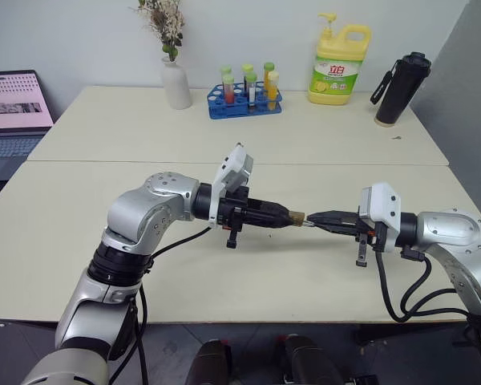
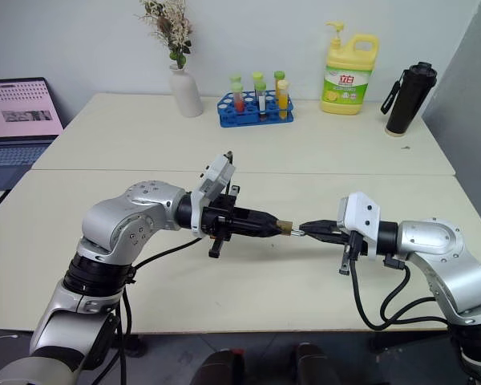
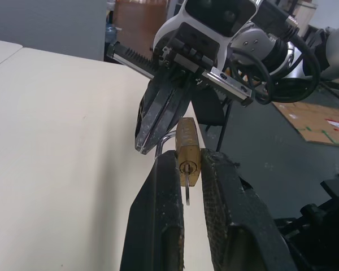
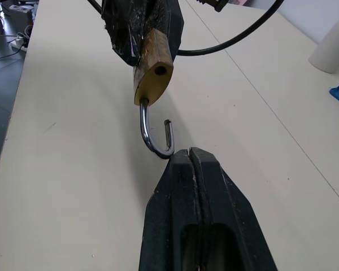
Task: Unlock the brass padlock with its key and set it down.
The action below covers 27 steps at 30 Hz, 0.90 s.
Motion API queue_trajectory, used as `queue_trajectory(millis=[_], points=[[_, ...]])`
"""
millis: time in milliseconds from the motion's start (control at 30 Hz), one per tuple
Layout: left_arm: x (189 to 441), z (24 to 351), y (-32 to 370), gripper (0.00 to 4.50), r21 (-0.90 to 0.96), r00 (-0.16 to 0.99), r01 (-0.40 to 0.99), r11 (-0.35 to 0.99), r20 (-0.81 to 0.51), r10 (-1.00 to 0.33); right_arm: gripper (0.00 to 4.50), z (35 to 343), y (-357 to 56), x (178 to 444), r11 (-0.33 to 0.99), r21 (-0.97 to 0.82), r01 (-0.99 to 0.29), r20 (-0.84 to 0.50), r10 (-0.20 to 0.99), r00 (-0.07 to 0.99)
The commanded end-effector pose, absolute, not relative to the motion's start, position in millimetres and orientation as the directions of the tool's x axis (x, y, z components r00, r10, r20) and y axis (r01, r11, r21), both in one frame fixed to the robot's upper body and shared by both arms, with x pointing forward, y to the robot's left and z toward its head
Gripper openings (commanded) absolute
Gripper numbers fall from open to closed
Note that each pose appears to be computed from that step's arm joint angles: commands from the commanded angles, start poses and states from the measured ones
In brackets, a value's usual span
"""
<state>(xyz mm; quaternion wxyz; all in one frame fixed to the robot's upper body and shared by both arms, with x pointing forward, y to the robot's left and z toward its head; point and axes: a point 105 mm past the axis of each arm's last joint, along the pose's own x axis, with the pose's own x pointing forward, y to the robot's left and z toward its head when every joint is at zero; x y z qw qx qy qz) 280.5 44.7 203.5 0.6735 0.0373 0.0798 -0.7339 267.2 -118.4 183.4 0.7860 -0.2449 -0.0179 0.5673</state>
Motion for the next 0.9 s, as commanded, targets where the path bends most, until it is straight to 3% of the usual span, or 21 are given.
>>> queue_trajectory(millis=[33,467,600,733,833,900], points=[[276.2,213.7,45.4,0.15,-0.025,-0.095,0.995,-0.092,-0.143,-0.985,0.0,193.4,-115.1,265.3,0.206,-0.449,-0.87,-0.233,0.913,0.336],[280.0,214.0,46.4,0.15,-0.043,-0.076,0.997,-0.07,-0.135,-0.988,0.0,186.9,-113.6,259.3,0.179,-0.434,-0.883,-0.253,0.916,0.31],[281.6,211.5,47.0,0.15,-0.056,-0.062,0.997,-0.055,-0.136,-0.989,0.0,180.2,-120.7,262.4,0.205,-0.445,-0.872,-0.29,0.888,0.356],[289.4,184.6,52.4,0.15,-0.182,0.01,0.982,0.041,-0.17,-0.985,0.0,158.6,-140.6,258.7,0.236,-0.433,-0.87,-0.366,0.836,0.409],[294.8,162.4,55.4,0.15,-0.259,0.07,0.958,0.12,-0.197,-0.978,0.56,151.4,-140.1,248.6,0.254,-0.407,-0.877,-0.363,0.836,0.411],[297.0,153.0,55.5,0.15,-0.297,0.099,0.942,0.158,-0.205,-0.974,1.22,150.4,-136.0,243.9,0.273,-0.39,-0.879,-0.343,0.843,0.414]])
